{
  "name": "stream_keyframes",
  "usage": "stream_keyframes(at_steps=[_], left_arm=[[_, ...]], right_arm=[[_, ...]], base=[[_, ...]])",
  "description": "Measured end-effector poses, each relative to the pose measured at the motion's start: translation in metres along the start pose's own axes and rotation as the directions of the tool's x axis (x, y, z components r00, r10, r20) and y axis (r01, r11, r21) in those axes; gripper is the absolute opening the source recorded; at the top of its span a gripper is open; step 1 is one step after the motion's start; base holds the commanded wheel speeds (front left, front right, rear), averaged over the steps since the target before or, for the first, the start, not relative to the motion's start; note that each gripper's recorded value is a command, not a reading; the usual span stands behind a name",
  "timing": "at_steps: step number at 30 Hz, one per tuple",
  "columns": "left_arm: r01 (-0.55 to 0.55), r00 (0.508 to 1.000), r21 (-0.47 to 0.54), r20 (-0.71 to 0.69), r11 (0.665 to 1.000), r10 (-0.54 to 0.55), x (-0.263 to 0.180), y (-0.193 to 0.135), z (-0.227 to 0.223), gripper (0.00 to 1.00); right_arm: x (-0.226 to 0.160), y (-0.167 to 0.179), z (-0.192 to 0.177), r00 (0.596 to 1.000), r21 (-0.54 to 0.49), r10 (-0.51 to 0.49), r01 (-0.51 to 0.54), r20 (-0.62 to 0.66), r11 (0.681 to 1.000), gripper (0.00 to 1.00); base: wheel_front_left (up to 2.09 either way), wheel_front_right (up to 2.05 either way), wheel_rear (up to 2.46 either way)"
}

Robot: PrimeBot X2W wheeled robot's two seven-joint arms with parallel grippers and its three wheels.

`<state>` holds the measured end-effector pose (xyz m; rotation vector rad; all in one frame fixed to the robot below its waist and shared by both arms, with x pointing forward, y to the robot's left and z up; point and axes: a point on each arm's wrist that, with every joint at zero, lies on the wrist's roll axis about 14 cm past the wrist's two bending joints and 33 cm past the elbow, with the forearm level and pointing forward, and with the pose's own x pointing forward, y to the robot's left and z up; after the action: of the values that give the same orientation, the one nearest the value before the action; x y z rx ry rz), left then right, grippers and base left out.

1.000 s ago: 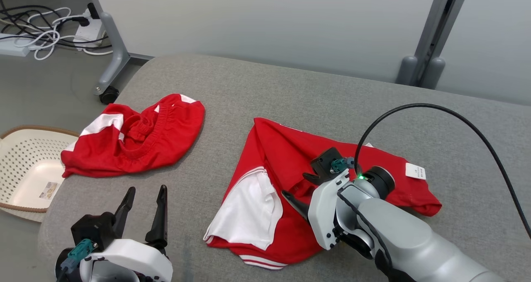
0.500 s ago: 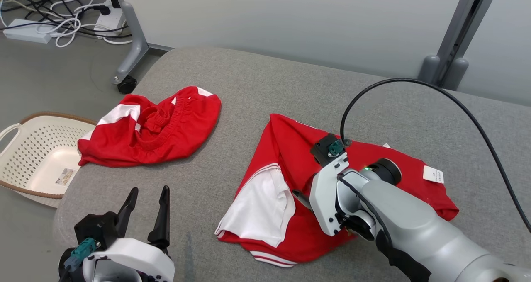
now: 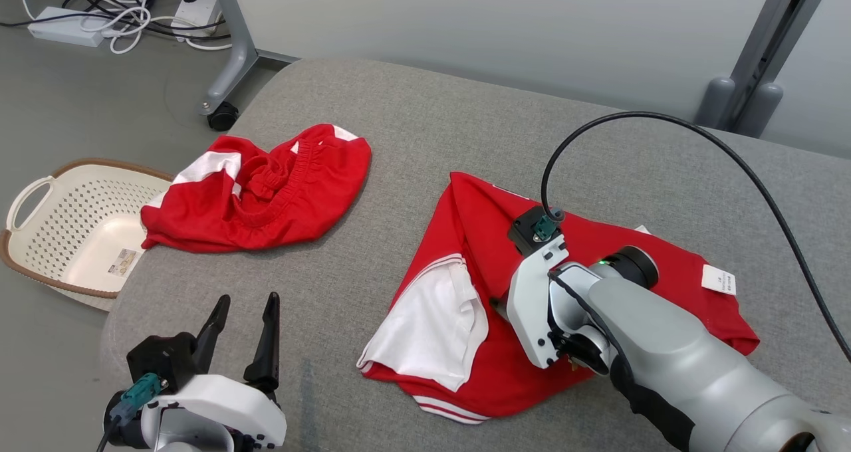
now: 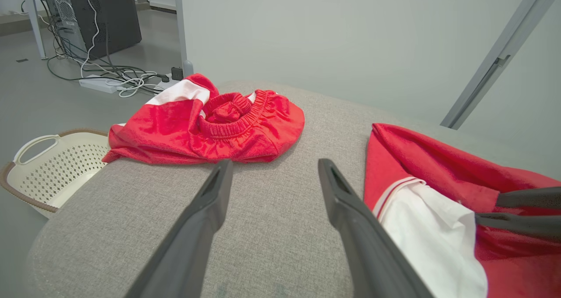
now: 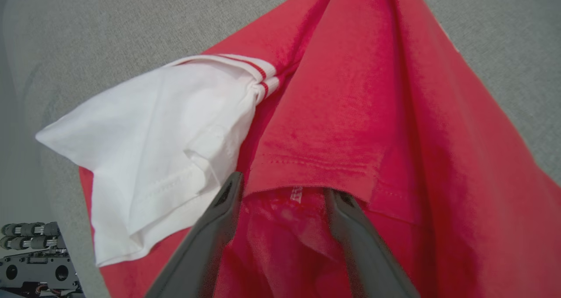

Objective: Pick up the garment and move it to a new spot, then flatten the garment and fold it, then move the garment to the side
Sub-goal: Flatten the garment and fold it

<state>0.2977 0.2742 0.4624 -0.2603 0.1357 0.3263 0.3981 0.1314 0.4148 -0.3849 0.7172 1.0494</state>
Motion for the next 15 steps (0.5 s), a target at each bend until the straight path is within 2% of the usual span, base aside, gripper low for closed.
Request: stream_keyframes(at_steps=[2,3,15], left_arm=[[-0.005,1.000,0.000,-0.005,1.000,0.005,0.000,0.001,-0.002,1.00],[-0.006,1.000,0.000,-0.006,1.000,0.006,0.000,0.002,-0.003,1.00],[0.017,1.000,-0.001,0.014,1.000,-0.017,0.002,-0.004,0.003,1.00]], right_arm=[[0.001,-0.001,-0.002,1.000,0.000,-0.002,0.002,-0.005,1.000,0.20],[0.001,-0.001,-0.002,1.000,-0.001,-0.003,0.003,-0.002,1.000,0.01],[-0.016,-0.007,0.031,0.986,0.027,-0.032,0.028,0.163,0.999,0.00]], base=[[0.00,0.00,0.00],[0.00,0.00,0.00],[0.00,0.00,0.00]])
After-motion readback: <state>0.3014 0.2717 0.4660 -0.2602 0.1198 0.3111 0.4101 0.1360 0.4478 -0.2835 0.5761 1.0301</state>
